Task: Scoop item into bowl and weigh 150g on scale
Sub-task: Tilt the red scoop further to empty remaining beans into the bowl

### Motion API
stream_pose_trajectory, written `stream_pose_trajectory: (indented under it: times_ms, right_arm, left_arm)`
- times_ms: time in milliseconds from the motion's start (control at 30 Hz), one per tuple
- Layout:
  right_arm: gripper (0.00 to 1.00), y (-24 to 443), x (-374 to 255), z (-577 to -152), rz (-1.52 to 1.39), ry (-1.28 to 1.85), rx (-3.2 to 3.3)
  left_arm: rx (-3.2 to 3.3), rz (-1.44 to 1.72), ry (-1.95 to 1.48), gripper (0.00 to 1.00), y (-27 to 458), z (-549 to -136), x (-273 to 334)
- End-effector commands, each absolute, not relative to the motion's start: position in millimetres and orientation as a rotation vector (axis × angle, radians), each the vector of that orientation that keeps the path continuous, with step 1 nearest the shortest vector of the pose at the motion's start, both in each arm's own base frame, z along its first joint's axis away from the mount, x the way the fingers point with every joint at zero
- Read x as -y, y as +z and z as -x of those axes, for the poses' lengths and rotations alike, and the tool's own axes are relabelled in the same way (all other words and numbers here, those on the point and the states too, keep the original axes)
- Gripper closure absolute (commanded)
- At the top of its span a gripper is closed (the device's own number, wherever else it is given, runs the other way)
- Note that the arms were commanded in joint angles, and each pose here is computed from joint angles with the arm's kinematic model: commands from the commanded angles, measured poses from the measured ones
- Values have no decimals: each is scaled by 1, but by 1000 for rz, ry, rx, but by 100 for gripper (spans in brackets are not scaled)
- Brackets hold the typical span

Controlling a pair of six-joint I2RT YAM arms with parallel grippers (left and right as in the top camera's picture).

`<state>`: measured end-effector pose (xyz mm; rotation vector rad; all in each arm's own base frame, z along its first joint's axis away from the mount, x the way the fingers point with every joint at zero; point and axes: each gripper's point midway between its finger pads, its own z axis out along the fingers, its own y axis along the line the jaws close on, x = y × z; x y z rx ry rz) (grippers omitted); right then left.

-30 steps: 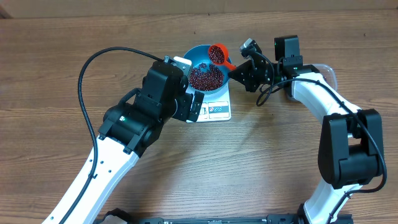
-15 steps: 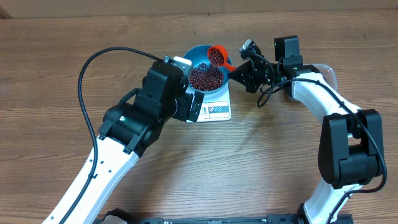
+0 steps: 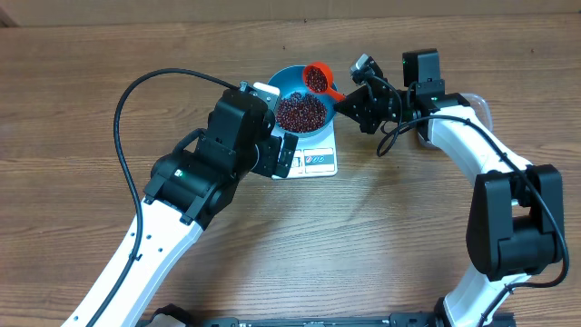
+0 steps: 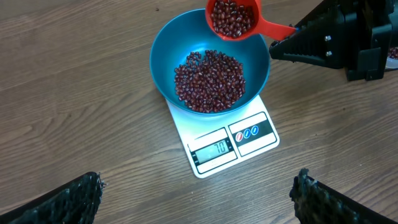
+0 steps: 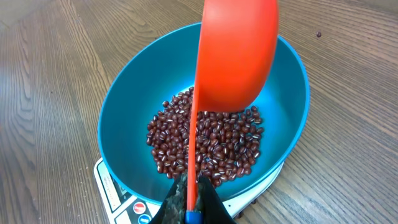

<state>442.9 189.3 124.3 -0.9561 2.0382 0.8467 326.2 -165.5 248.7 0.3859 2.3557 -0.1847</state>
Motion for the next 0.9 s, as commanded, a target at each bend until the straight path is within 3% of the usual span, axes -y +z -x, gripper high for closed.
stream_pose_trajectory:
  times_ms: [0, 867]
  right_arm:
    - [96, 159, -192, -450, 981, 800, -1951]
    - [96, 158, -179, -453, 1289, 475, -1768]
  left_arm:
    - [-2319, -401, -198, 1, 262, -326, 167]
    - [-2319, -401, -198, 0, 262, -326, 167]
